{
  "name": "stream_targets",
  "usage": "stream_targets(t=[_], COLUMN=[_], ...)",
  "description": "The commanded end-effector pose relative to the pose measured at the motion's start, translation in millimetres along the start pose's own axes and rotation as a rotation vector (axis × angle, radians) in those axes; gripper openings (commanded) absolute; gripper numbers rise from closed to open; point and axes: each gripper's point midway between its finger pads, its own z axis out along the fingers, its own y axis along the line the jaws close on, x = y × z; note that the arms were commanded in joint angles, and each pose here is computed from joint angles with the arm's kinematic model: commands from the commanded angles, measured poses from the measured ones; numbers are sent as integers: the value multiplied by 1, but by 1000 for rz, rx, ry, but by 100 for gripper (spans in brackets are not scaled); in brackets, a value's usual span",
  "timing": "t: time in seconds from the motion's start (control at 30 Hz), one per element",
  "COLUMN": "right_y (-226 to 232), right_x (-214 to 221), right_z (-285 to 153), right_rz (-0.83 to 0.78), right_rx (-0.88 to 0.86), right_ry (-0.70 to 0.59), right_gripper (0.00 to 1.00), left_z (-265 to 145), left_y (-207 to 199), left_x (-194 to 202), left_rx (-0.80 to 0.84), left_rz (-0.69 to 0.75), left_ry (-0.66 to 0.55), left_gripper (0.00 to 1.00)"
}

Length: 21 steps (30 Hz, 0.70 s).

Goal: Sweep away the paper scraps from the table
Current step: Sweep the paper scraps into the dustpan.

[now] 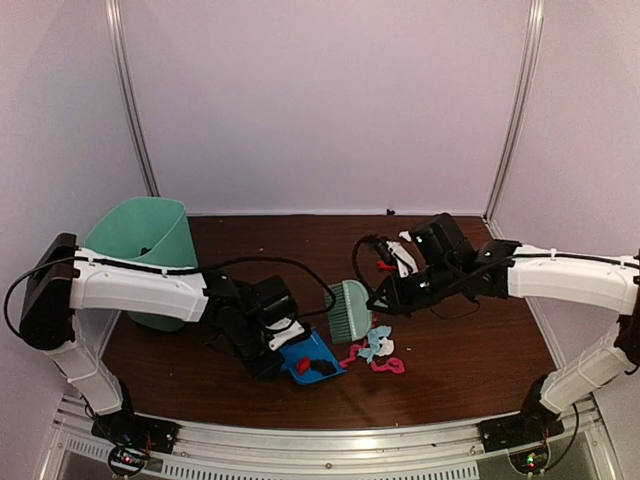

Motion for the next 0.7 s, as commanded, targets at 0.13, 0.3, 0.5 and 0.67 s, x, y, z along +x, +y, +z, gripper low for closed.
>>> stream_targets(t=[0.13, 0.3, 0.5, 0.67], right_y=[-50, -75, -102, -114], right_x=[-5, 3, 15, 28], right_z=[-52, -72, -89, -91], right_rz=[63, 44, 22, 22], right_rx=[226, 362, 519, 569], right_ry=[-119, -128, -114, -80], right_gripper=[0, 0, 0, 0], left_z=[-3, -3, -1, 0], left_y=[-9, -16, -21, -25], left_x=[-4, -3, 2, 5], left_rx=[16, 24, 31, 36], left_rz=[3, 12, 15, 15], left_ry=[-45, -41, -31, -23], left_gripper=[0, 0, 0, 0])
